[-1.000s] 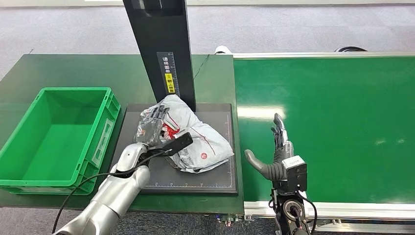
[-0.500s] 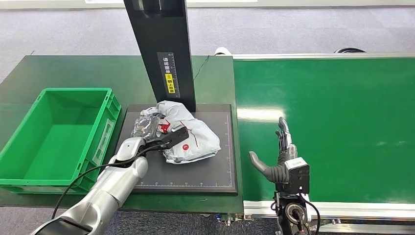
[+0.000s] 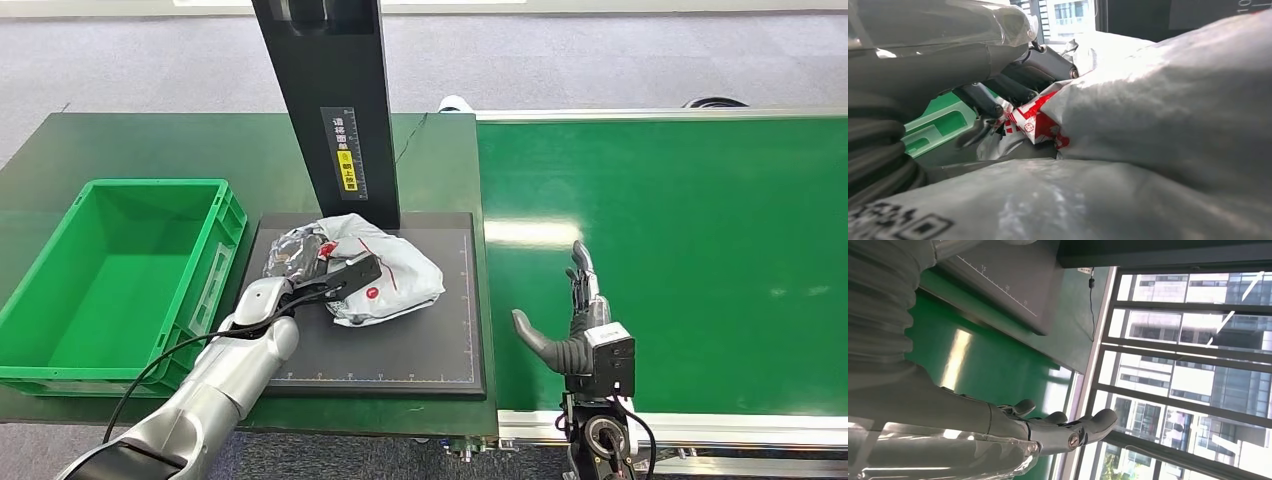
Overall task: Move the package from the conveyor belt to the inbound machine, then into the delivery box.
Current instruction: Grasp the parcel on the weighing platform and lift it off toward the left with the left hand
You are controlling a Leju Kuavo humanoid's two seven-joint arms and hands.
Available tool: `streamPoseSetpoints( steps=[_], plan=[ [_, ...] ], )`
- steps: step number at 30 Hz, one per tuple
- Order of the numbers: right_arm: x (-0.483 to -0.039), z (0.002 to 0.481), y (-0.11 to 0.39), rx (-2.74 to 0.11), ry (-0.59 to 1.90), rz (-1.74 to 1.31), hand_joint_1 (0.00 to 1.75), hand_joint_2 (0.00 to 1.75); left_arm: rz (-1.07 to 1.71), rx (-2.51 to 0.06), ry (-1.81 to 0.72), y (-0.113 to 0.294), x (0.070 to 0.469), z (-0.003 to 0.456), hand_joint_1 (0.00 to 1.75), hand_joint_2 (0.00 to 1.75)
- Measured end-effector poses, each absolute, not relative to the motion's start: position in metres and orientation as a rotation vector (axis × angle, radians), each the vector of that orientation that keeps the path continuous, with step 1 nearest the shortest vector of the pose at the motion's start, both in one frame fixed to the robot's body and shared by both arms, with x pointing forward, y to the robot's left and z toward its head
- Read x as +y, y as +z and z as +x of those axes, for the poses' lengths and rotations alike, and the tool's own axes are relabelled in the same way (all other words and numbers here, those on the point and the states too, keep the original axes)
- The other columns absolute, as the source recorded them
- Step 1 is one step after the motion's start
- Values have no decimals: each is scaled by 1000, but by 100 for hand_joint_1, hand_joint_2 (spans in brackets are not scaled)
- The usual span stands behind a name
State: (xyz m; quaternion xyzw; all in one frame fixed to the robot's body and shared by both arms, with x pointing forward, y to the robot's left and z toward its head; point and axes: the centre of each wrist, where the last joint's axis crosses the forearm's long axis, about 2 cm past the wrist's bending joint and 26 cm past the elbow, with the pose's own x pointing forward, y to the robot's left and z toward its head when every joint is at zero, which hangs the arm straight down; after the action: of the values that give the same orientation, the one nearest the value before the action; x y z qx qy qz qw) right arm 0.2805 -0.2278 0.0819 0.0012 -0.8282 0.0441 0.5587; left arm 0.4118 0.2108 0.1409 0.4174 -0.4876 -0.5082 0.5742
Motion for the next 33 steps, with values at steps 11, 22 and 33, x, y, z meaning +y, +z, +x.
streamPoseSetpoints(
  steps=[11,22,33],
  plan=[
    [-228,281,82,-1944,99,-4,0,175,952,-1164,-1186,141,212,412,175,175],
    [-234,274,85,-1948,65,-33,0,175,858,-1652,-1018,143,212,396,175,175],
    [-245,260,83,-1941,27,-81,0,175,975,-2018,-789,184,214,360,175,175]
  ],
)
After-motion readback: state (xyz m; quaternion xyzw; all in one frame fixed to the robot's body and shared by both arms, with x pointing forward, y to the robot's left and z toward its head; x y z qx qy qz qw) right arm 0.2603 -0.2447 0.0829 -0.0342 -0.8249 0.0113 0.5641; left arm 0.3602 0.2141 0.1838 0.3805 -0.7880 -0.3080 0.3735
